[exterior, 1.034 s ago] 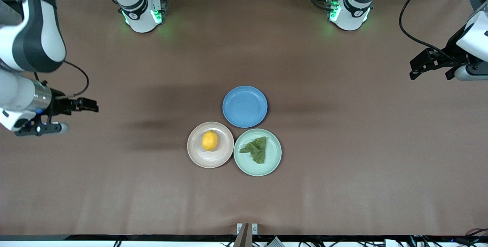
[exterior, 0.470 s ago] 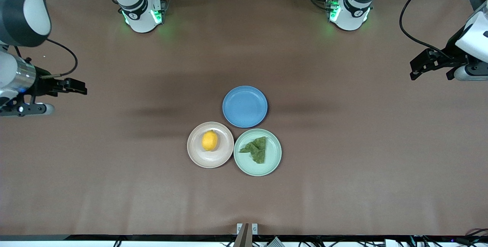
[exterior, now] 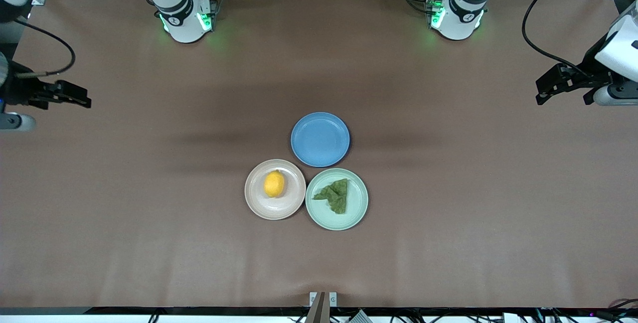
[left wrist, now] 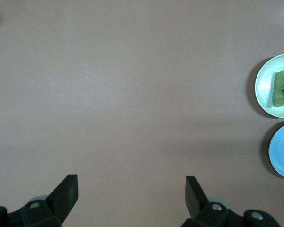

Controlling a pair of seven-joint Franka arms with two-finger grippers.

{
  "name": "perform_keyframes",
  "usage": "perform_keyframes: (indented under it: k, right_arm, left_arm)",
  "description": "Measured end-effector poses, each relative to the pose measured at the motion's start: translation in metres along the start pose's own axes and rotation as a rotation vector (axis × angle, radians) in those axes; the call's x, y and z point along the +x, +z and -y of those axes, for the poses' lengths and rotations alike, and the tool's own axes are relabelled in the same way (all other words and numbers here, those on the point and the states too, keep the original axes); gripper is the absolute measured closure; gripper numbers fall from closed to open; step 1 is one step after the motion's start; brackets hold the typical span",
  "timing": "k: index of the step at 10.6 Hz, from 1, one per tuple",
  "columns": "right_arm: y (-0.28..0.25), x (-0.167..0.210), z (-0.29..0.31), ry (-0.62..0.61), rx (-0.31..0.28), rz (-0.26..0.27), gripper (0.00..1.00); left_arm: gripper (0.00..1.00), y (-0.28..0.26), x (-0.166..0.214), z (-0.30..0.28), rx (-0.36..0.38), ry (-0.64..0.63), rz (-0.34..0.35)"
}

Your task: Place lemon and lettuce in plates

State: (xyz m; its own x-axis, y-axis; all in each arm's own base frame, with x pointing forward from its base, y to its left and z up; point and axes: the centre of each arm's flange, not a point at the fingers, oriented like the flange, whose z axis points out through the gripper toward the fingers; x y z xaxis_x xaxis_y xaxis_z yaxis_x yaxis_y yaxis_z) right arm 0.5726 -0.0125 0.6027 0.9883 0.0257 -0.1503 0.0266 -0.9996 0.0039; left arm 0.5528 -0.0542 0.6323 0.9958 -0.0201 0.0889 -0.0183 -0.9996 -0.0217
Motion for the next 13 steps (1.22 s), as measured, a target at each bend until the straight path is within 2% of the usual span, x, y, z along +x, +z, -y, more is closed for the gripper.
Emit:
perform_keyframes:
  k: [5,13]
  right_arm:
    - [-0.021,-0.009,0.010,-0.014,-0.004,-0.029,0.00]
    - [-0.027,-0.015,0.001,0.003,-0.006,-0.033,0.00]
  left_arm:
    - [0.00,0.000,0.000,-0.001,0.000,0.003,0.000]
    - [0.00,0.001,0.000,-0.001,0.000,0.002,0.001]
